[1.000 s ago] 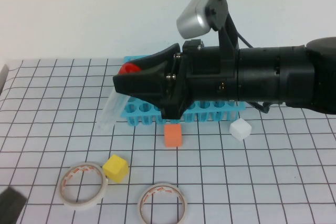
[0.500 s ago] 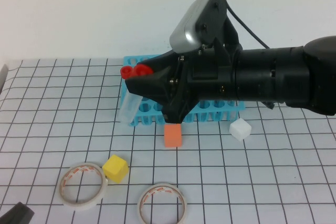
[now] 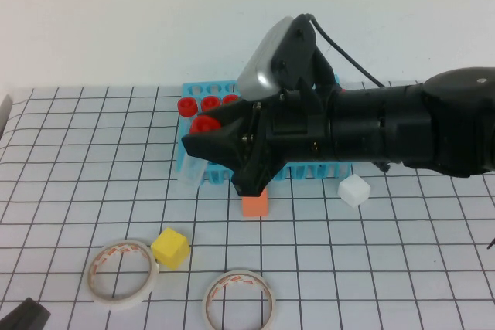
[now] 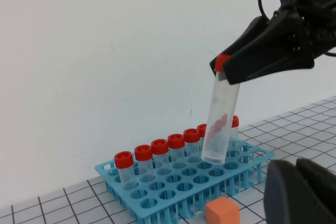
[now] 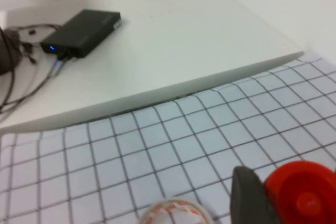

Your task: Place the test tubes

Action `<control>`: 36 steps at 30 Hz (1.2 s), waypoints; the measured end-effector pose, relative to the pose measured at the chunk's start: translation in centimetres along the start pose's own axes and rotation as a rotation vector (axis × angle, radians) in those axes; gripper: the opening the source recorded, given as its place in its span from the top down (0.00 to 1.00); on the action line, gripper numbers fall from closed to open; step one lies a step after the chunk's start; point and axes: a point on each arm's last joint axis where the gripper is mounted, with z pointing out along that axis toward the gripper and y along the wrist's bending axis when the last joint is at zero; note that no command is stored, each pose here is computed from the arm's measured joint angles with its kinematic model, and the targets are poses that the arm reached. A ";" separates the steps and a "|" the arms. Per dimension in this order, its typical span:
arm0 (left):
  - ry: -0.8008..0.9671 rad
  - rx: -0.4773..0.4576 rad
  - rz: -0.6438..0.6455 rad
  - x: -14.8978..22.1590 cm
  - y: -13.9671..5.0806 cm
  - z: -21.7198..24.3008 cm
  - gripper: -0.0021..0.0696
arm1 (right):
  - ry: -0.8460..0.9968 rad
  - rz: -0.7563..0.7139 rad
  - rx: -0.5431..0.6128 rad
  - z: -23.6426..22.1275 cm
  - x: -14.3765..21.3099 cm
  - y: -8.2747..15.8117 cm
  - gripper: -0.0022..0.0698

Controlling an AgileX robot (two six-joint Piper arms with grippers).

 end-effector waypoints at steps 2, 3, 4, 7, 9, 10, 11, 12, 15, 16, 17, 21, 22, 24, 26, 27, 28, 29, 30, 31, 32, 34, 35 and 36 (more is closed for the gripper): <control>0.000 0.000 0.001 0.0 0.0 0.0 0.97 | 0.017 -0.029 0.016 0.1 0.1 0.0 0.57; 0.000 0.000 0.001 0.0 0.0 0.0 0.97 | 0.038 -0.065 0.025 0.2 0.1 0.1 0.57; 0.001 0.000 0.001 0.0 0.0 0.0 0.97 | 0.059 -0.094 0.034 0.4 0.1 0.3 0.57; 0.004 0.001 0.001 0.1 0.0 0.0 0.97 | 0.155 -0.081 0.147 1.7 -0.2 0.5 0.57; 0.004 0.001 0.001 0.1 0.0 0.0 0.97 | 0.175 0.007 0.262 2.7 -0.1 -0.1 0.57; 0.004 0.001 0.001 0.1 0.0 0.0 0.97 | 0.164 0.050 0.323 3.3 0.0 -0.6 0.57; 0.004 0.001 0.001 0.1 0.0 0.0 0.97 | 0.142 0.078 0.377 3.9 0.1 -1.1 0.57; 0.004 0.001 0.001 0.1 0.0 0.0 0.97 | 0.111 0.089 0.413 4.5 0.2 -1.5 0.57; 0.004 0.001 0.001 0.1 0.0 0.0 0.97 | 0.055 0.143 0.450 6.6 1.5 -2.6 0.57; 0.004 0.001 0.001 0.1 0.0 0.0 0.97 | 0.052 0.153 0.449 7.3 2.0 -3.0 0.57; 0.006 0.001 0.001 0.2 0.0 0.0 0.97 | 0.060 0.158 0.445 8.0 2.5 -3.3 0.57; 0.006 0.001 0.001 0.2 0.0 0.0 0.97 | 0.087 0.124 0.442 10.4 3.4 -4.3 0.57; 0.006 0.001 0.001 0.2 0.0 0.0 0.97 | 0.095 0.104 0.443 10.9 3.5 -4.6 0.57; 0.006 0.001 0.001 0.2 0.0 0.0 0.97 | 0.106 0.062 0.446 11.5 3.2 -5.0 0.57; 0.006 0.001 0.001 0.2 0.0 0.0 0.97 | 0.117 0.006 0.452 12.1 2.5 -5.4 0.57; 0.006 0.001 0.001 0.2 0.0 0.0 0.97 | 0.115 -0.019 0.457 12.2 2.0 -5.6 0.57; 0.006 0.001 0.006 0.2 0.0 0.0 0.97 | 0.128 -0.038 0.462 12.3 1.6 -5.8 0.57; 0.006 0.001 0.006 0.2 0.0 0.0 0.97 | 0.135 -0.048 0.469 12.5 1.3 -6.1 0.57; 0.006 0.001 0.006 0.2 0.0 0.0 0.97 | 0.144 -0.052 0.477 12.5 1.1 -6.4 0.57; 0.006 0.001 0.006 0.2 0.0 0.0 0.97 | 0.148 -0.054 0.484 12.6 0.9 -6.8 0.57; 0.006 0.001 0.006 0.2 0.0 0.0 0.97 | 0.154 -0.058 0.491 12.7 0.7 -7.0 0.57; 0.006 0.001 0.006 0.2 0.0 0.0 0.97 | 0.170 -0.067 0.503 13.0 0.7 -7.6 0.57; 0.006 0.001 0.006 0.2 0.0 0.0 0.97 | 0.191 -0.073 0.512 13.5 1.0 -8.0 0.57; 0.006 0.001 0.006 0.2 0.0 0.0 0.97 | 0.199 -0.064 0.517 13.7 1.3 -8.2 0.57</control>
